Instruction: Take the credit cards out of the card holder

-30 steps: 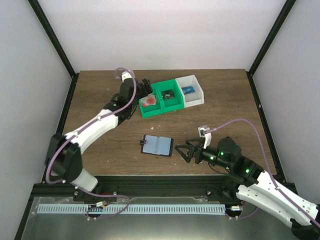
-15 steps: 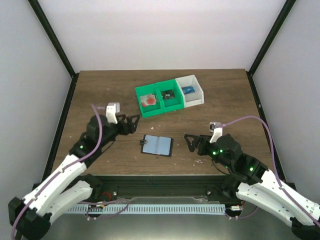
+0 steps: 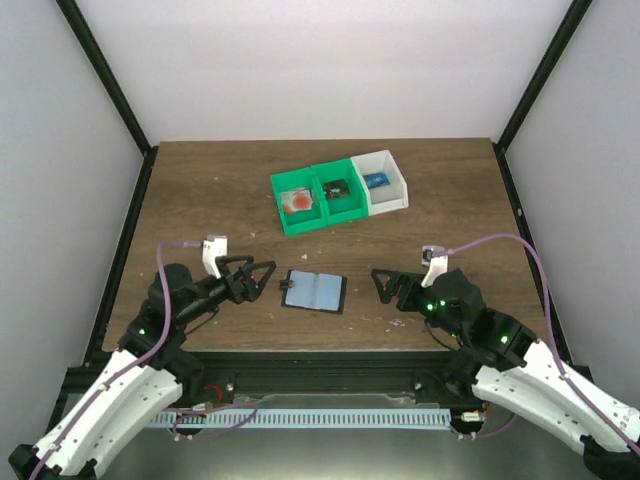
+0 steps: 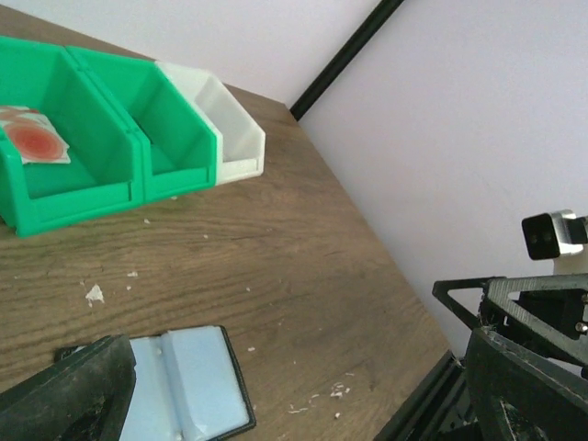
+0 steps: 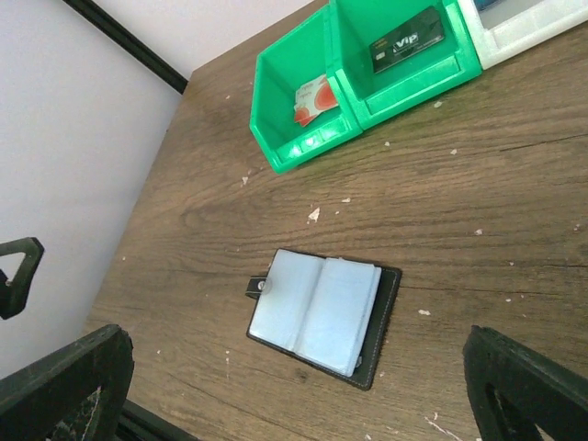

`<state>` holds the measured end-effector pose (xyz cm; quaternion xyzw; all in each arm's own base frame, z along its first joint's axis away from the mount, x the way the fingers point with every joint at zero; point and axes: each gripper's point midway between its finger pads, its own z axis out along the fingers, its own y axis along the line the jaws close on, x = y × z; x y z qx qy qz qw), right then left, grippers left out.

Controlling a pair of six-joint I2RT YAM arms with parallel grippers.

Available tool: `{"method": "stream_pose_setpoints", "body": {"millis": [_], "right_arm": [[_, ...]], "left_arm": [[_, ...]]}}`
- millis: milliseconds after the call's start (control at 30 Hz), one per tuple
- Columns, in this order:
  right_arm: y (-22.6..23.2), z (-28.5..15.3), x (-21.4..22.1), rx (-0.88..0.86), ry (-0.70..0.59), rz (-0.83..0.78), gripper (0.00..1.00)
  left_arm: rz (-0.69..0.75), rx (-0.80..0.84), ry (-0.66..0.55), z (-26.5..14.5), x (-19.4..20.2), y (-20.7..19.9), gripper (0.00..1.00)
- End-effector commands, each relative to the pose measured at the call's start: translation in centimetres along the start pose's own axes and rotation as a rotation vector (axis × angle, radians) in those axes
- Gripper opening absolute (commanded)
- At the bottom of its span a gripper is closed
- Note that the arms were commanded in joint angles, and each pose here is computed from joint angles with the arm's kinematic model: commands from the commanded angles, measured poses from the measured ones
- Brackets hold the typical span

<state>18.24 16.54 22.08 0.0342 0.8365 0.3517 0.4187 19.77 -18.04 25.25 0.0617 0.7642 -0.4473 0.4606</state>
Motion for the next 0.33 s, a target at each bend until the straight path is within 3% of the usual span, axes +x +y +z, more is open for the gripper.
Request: {"method": "stream_pose_setpoints", "body": {"millis": [0, 300], "right_arm": [[1.77, -0.92, -1.56, -0.064, -0.046, 0.01, 1.0], [1.76, -0.58, -1.4, -0.061, -0.04, 0.005, 1.0]], "left_arm": [[-0.042, 0.002, 0.05, 0.36, 1.22, 0.35, 1.0], [-0.056, 0.034, 0.044, 0.36, 1.25, -0.09, 1.0]]}}
